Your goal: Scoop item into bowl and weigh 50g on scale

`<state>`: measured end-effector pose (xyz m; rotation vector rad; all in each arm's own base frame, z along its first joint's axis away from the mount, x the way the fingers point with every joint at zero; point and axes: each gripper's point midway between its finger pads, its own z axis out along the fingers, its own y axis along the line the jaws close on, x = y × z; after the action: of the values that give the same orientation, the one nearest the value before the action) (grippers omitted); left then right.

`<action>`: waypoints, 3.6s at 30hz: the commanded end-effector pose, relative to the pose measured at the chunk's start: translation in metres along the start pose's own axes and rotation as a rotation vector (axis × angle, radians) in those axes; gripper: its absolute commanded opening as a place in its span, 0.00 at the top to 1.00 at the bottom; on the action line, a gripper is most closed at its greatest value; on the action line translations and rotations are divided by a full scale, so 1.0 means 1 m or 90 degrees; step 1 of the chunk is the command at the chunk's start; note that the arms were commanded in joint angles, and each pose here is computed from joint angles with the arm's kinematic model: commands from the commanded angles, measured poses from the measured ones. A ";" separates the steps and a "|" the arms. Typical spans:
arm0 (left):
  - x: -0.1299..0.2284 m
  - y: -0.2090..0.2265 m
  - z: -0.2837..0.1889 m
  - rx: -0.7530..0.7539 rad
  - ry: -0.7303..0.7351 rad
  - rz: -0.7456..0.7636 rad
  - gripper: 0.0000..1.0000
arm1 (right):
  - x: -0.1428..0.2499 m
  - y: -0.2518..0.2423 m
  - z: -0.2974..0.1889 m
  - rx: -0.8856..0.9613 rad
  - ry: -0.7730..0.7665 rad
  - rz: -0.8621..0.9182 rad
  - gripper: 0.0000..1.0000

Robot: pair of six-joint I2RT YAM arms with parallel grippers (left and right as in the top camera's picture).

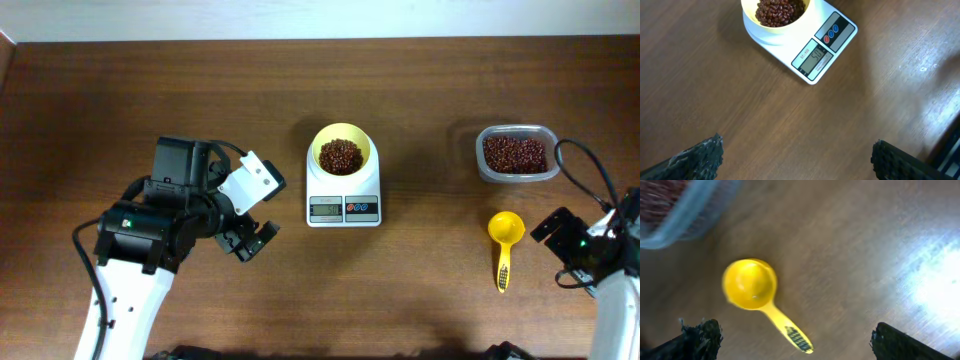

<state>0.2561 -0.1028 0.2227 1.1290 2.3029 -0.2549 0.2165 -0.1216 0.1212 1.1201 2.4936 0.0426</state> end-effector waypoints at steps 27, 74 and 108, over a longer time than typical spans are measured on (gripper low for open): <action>-0.002 0.003 -0.003 -0.007 -0.005 0.008 0.01 | 0.086 0.222 -0.038 -0.452 0.033 -0.432 0.01; -0.002 0.003 -0.003 -0.007 -0.005 0.008 0.01 | 0.119 0.176 -0.095 -0.371 -0.117 -0.678 0.01; -0.002 0.003 -0.003 -0.007 -0.005 0.008 0.01 | 0.124 0.092 -0.119 -0.352 -0.207 -0.543 0.01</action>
<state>0.2564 -0.1028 0.2229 1.1286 2.3017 -0.2538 0.1665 0.0488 0.2158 -0.2490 2.2490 0.2403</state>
